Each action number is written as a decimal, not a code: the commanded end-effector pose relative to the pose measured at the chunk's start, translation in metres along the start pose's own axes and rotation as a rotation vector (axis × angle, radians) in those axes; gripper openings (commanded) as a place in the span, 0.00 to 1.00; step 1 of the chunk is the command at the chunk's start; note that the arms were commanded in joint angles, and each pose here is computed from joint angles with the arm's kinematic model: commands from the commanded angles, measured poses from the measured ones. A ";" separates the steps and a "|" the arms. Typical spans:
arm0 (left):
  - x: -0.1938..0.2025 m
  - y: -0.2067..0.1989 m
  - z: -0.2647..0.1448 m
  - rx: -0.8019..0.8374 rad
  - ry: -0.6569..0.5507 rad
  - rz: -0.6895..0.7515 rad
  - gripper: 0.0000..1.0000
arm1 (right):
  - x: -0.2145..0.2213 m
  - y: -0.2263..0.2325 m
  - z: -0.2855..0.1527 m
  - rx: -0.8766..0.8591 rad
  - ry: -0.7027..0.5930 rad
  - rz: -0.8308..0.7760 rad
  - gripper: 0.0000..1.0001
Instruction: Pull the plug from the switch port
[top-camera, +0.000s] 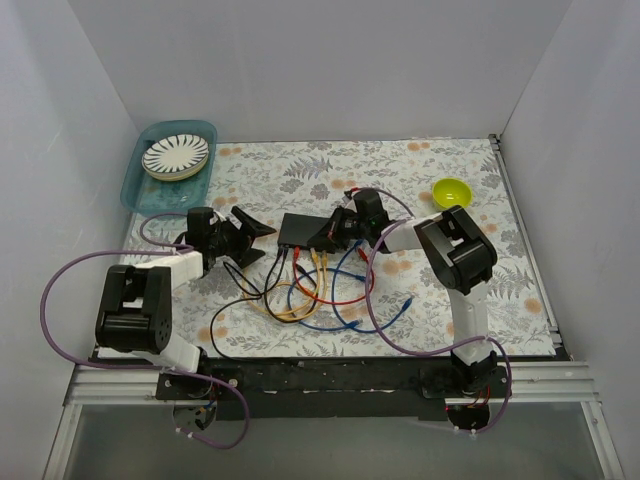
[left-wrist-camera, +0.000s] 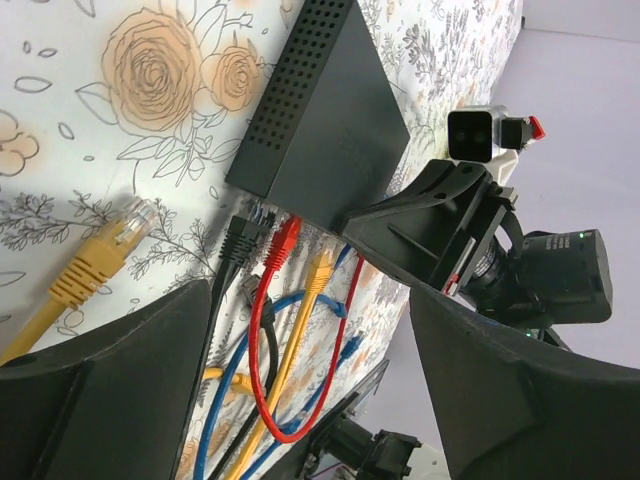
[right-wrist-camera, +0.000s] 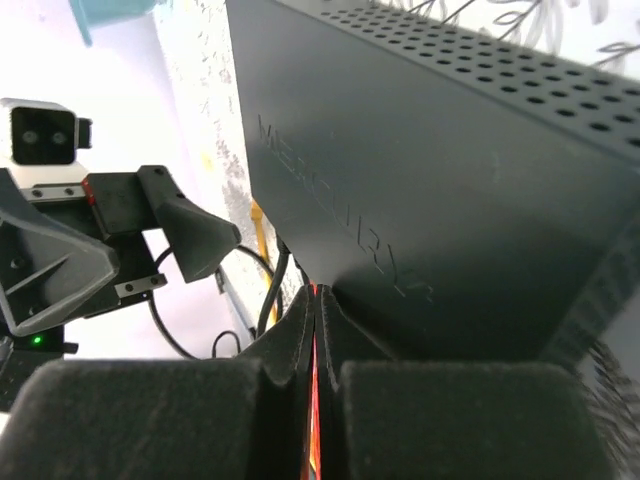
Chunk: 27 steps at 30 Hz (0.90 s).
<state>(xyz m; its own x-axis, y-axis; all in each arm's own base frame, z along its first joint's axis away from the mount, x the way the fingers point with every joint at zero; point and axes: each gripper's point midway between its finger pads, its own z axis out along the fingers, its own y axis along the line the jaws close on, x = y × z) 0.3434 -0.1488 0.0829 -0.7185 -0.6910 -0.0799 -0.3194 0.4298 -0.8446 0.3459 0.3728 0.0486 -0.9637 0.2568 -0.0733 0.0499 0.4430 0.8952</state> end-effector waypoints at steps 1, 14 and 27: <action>-0.005 -0.016 0.004 0.076 0.006 0.081 0.79 | -0.019 0.008 -0.010 0.058 -0.079 -0.064 0.01; 0.009 0.020 0.028 0.005 0.135 0.047 0.52 | -0.035 -0.010 -0.002 0.206 -0.075 -0.049 0.01; 0.000 0.033 0.052 0.000 0.117 -0.014 0.40 | -0.028 -0.023 -0.005 0.239 -0.063 -0.048 0.01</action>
<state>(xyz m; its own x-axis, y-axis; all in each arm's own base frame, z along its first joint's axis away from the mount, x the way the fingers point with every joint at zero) 0.3552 -0.1658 0.0343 -0.7957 -0.6056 0.0117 -0.3270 0.4132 -0.8499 0.3725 0.3611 0.0489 -0.9466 0.2845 -0.1519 0.0512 0.5976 0.8001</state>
